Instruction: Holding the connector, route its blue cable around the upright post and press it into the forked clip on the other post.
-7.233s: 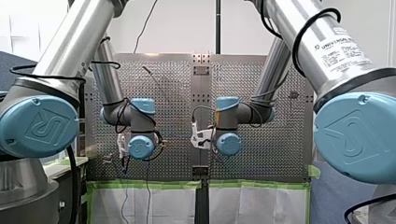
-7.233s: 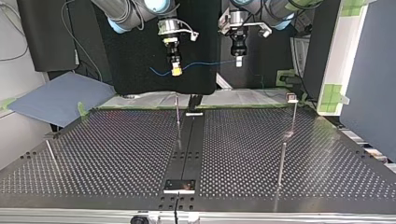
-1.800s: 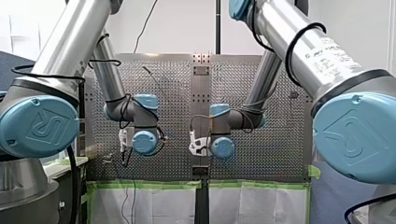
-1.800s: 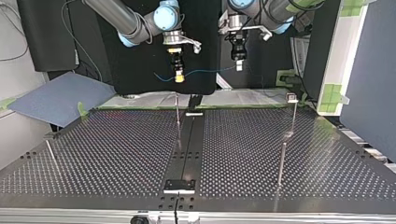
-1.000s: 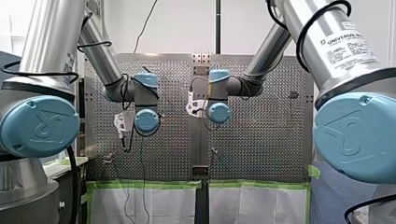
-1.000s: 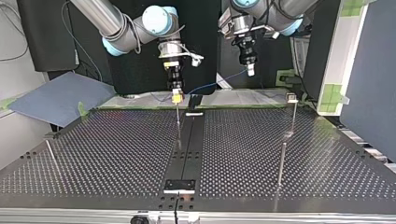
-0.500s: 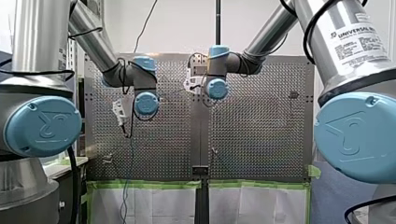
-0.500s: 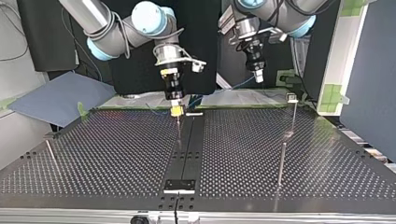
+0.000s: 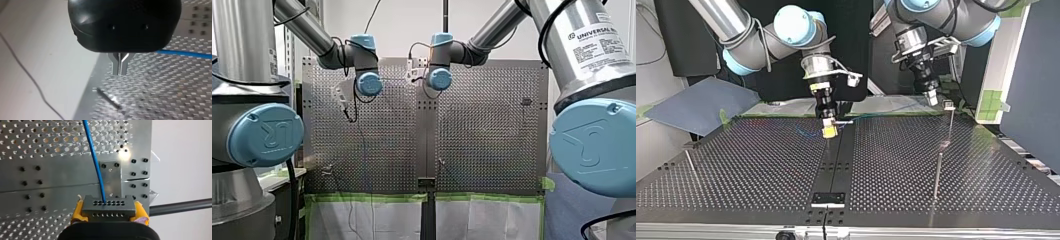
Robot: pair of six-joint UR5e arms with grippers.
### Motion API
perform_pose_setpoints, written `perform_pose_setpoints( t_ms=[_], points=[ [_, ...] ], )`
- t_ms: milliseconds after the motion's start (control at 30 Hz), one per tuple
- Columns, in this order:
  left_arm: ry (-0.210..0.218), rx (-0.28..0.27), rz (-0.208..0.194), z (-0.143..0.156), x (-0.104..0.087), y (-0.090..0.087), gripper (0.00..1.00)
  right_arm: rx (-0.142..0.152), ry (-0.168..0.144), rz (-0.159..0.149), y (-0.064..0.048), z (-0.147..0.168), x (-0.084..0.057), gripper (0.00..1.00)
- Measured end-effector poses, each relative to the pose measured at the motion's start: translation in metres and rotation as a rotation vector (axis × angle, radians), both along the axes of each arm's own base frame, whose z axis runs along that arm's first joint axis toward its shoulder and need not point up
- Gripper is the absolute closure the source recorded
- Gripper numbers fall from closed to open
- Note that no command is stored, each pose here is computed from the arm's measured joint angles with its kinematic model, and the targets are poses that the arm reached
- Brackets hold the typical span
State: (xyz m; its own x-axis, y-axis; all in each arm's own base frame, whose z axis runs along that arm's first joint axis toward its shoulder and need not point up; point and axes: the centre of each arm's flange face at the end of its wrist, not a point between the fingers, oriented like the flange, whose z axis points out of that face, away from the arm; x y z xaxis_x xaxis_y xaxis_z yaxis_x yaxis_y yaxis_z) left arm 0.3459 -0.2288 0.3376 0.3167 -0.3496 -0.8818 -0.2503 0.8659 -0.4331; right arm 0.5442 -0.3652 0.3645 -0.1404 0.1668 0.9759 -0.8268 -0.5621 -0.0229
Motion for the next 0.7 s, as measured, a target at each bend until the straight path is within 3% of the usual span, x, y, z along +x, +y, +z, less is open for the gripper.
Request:
perform_pose_setpoints(
  t_ms=[367, 700],
  points=[
    [-0.078, -0.021, 0.019, 0.068, 0.01, 0.017, 0.94, 0.001, 0.021, 0.027, -0.004, 0.025, 0.007, 1.0],
    [-0.098, -0.03, 0.013, 0.101, 0.04, 0.039, 0.94, -0.021, 0.003, 0.106, -0.003, 0.053, 0.018, 1.0]
  ],
)
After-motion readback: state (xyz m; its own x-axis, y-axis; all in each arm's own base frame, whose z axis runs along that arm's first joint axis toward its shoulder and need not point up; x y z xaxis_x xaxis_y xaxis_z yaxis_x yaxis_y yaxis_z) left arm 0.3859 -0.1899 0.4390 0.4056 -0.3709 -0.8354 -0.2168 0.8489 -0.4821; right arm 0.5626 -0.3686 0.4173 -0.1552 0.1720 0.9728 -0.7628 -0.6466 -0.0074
